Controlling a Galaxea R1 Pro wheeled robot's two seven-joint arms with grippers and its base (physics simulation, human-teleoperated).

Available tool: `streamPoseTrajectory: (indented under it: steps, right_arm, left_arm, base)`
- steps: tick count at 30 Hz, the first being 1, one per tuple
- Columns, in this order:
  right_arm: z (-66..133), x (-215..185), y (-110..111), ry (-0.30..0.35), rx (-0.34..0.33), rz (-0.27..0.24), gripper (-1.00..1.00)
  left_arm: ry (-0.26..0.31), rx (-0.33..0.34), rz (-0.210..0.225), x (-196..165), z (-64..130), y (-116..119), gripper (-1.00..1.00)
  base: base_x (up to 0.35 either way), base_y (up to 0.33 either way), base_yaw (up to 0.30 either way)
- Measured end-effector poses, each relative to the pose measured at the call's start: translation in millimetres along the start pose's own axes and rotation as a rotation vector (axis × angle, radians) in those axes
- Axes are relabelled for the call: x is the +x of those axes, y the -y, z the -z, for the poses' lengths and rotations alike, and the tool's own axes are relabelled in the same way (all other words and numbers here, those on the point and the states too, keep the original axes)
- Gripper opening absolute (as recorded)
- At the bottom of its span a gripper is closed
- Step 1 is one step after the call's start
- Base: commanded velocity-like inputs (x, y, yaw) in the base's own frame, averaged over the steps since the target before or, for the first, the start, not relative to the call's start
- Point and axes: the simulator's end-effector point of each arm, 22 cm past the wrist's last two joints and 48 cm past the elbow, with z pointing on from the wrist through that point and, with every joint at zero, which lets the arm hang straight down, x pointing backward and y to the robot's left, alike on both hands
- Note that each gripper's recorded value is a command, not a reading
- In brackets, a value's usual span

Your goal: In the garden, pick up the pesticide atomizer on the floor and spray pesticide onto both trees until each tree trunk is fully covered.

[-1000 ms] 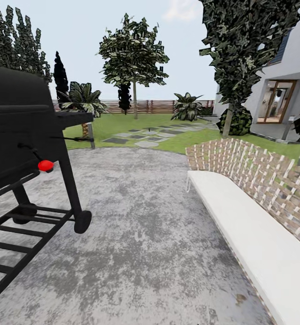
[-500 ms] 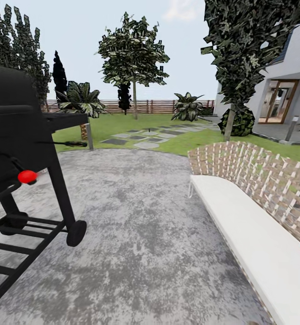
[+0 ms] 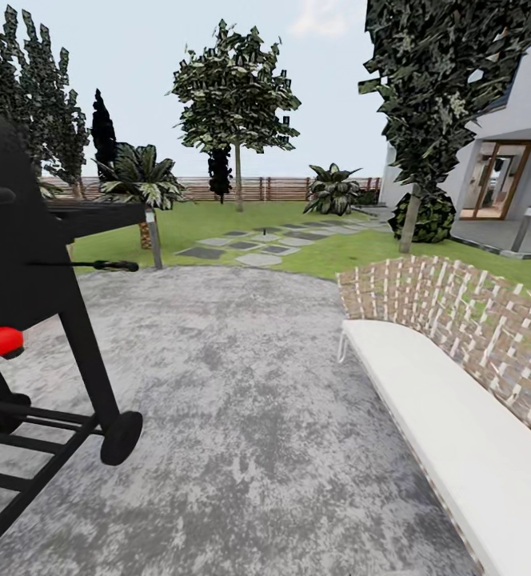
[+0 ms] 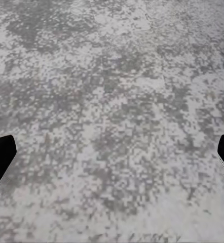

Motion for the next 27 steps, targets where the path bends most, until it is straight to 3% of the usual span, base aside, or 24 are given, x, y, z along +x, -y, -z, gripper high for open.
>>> streamPoseTrajectory:
  steps: [27]
  right_arm:
    - [-0.1,-0.2,0.0,0.001,0.000,0.000,1.00]
  left_arm:
    - [0.000,0.000,0.000,-0.1,0.0,0.0,1.00]
  base:
    - [0.339,0.000,0.000]
